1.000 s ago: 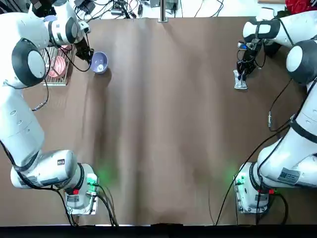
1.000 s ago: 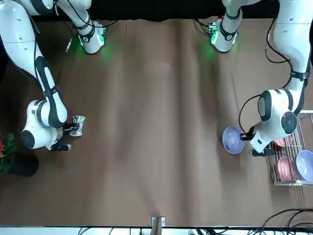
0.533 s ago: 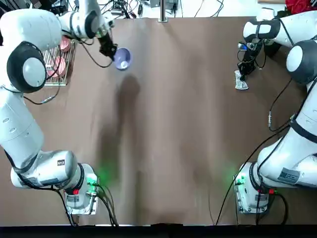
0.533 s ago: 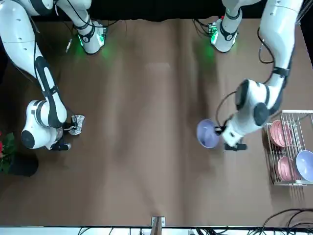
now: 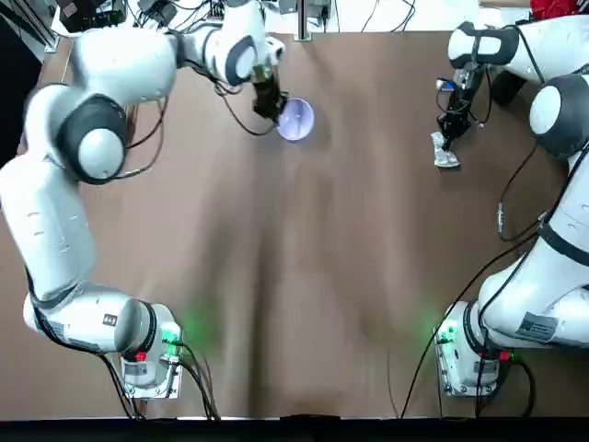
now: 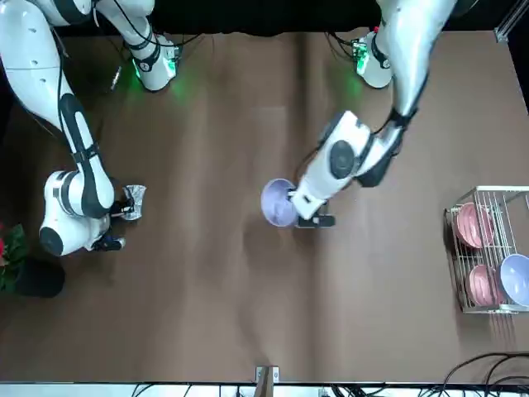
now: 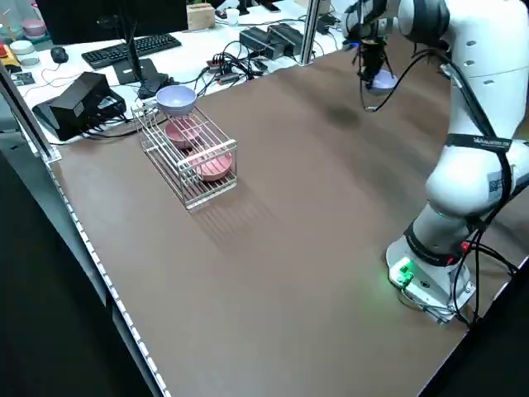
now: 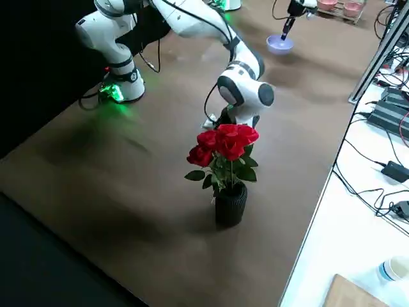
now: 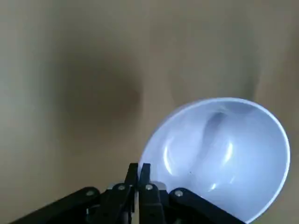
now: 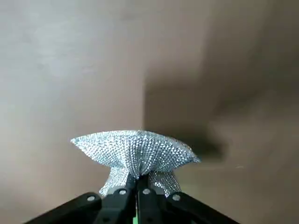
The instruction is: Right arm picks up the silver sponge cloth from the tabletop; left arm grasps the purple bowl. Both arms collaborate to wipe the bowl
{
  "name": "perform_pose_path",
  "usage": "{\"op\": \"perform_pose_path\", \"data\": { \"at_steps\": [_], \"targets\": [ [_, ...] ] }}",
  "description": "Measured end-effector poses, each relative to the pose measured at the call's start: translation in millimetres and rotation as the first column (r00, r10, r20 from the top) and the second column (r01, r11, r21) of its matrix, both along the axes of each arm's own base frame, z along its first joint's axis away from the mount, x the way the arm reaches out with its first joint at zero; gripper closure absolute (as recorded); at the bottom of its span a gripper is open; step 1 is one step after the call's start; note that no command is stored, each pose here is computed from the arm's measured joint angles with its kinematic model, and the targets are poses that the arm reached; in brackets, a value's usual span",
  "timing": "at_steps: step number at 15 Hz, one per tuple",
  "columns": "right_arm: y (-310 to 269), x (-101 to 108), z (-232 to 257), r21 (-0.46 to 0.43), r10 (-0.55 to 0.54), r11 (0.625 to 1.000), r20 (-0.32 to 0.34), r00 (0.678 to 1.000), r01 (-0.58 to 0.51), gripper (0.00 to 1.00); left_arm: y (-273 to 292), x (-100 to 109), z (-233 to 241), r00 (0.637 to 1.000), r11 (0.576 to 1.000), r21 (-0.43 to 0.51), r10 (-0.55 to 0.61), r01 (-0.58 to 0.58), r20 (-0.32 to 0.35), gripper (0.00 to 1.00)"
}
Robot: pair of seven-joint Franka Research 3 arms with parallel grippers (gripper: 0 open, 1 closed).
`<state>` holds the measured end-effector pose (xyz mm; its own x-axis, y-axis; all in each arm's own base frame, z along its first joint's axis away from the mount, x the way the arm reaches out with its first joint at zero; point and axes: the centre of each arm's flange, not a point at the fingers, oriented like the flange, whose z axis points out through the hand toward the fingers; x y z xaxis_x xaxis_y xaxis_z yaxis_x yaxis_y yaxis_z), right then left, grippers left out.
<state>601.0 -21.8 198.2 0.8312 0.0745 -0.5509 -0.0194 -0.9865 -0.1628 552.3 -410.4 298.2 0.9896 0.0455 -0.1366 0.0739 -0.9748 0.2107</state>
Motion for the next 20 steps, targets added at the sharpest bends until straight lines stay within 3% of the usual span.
{"op": "perform_pose_path", "data": {
  "at_steps": [2, 6, 9, 11, 13, 15, 20],
  "targets": [
    [33.4, 3.1, 10.3, 0.037, 0.008, 0.999, -0.013, 1.0, -0.008, 0.98, -32.1, -0.5, -17.2, 0.999, 0.999, 0.002, 0.037, -0.037, -0.007, 0.96],
    [98.4, -2.0, 61.8, 0.129, 0.045, 0.991, -0.067, 0.997, -0.036, 0.98, -60.4, 1.1, -60.1, 0.995, 0.994, 0.05, 0.094, -0.096, 0.041, 0.96],
    [141.6, -4.0, 119.0, 0.218, 0.043, 0.975, -0.03, 0.999, -0.036, 0.98, -65.9, 0.6, -69.8, 0.993, 0.992, 0.052, 0.111, -0.114, 0.05, 0.96],
    [171.9, -6.8, 133.8, 0.201, 0.005, 0.98, -0.017, 1.0, -0.002, 0.98, -64.6, 3.7, -67.8, 0.99, 0.99, 0.051, 0.131, -0.133, 0.052, 0.96],
    [224.3, -3.1, 133.7, 0.153, -0.083, 0.986, 0.058, 0.995, 0.073, 0.98, -63.6, 4.9, -68.1, 0.989, 0.989, 0.052, 0.139, -0.142, 0.053, 0.96],
    [250.7, 0.6, 126.5, 0.198, -0.145, 0.972, 0.088, 0.985, 0.126, 0.98, -64.0, 4.4, -69.1, 0.988, 0.988, 0.054, 0.145, -0.148, 0.05, 0.96],
    [289.4, 5.6, 86.2, 0.299, -0.272, 0.923, 0.058, 0.96, 0.243, 0.98, -64.9, 3.6, -69.5, 0.984, 0.983, 0.056, 0.174, -0.176, 0.045, 0.96]
  ]
}}
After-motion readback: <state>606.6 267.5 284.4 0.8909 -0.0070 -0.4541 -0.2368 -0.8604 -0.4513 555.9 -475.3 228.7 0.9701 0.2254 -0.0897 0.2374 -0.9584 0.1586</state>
